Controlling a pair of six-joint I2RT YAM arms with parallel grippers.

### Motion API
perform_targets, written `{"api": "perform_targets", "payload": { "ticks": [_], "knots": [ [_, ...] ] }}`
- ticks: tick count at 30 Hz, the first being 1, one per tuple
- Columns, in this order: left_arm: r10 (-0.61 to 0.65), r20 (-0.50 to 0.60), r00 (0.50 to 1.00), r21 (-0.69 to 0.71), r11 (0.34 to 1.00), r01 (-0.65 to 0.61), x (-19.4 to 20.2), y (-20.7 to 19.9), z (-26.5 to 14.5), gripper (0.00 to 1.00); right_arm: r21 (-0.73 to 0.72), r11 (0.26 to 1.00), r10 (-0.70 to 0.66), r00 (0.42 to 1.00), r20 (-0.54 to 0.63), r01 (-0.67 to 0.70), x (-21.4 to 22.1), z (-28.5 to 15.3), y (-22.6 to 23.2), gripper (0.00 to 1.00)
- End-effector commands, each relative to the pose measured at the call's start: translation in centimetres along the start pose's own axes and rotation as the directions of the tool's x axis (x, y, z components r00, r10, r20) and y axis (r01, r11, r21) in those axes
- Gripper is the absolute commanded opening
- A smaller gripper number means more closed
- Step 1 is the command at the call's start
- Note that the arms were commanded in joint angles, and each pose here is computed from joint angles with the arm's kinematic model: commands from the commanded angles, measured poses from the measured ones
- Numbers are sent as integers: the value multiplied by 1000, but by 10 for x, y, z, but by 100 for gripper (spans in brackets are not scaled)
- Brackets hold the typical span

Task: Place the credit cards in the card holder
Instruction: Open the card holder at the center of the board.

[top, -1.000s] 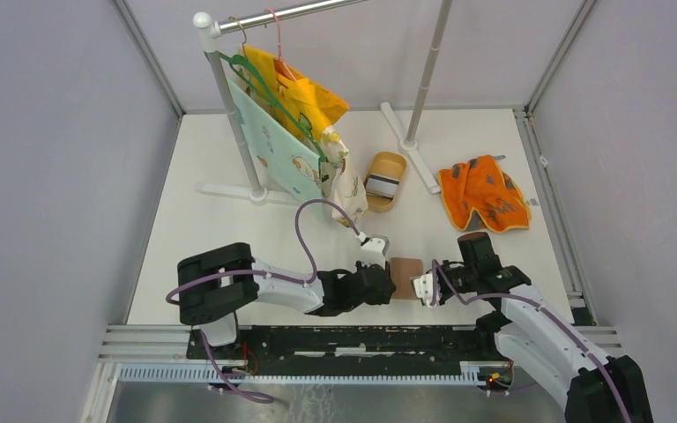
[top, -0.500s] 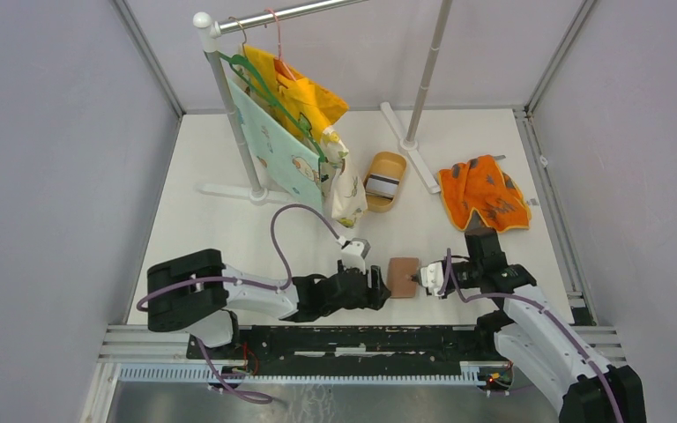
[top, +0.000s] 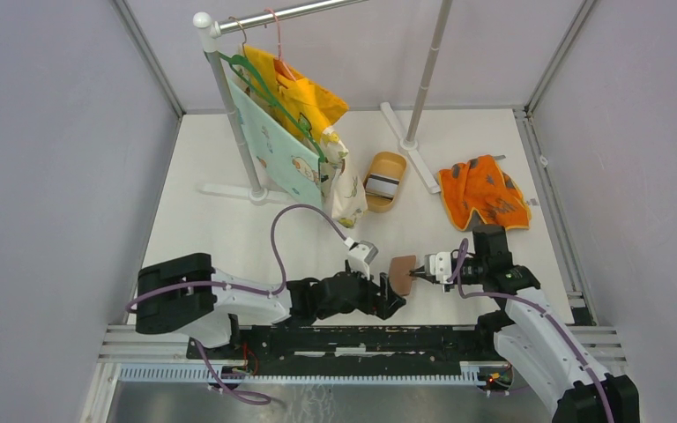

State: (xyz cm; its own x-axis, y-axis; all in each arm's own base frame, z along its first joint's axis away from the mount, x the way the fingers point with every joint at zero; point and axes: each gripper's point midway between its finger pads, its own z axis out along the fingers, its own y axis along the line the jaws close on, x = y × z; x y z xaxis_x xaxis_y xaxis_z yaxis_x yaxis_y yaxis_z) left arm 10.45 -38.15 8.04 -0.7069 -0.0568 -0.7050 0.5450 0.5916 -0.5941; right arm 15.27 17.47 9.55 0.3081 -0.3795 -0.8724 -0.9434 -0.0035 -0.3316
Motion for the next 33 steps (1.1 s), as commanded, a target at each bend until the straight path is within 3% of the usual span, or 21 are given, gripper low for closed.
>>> {"api": "perform_targets", "payload": {
  "ticks": [1, 5, 12, 25, 33],
  "knots": [
    [105, 33, 994, -95, 990, -102, -14, -15, 16, 93, 16, 999, -33, 996, 88, 31, -26, -2, -13, 0],
    [177, 28, 984, -276, 947, -162, -13, -3, 22, 97, 19, 1000, -27, 996, 84, 25, -25, -2, -13, 0],
    [239, -12, 971, -438, 872, -220, -16, 8, 31, 97, 19, 1000, -20, 996, 83, 18, -24, -2, -13, 0],
    [242, -16, 970, -454, 863, -222, -17, 6, 38, 67, 21, 1000, -22, 997, 78, 20, -22, -2, -12, 0],
    [187, 8, 982, -346, 922, -173, -19, -7, 38, 66, 22, 999, -24, 997, 71, 23, -20, -1, -12, 0]
  ]
}}
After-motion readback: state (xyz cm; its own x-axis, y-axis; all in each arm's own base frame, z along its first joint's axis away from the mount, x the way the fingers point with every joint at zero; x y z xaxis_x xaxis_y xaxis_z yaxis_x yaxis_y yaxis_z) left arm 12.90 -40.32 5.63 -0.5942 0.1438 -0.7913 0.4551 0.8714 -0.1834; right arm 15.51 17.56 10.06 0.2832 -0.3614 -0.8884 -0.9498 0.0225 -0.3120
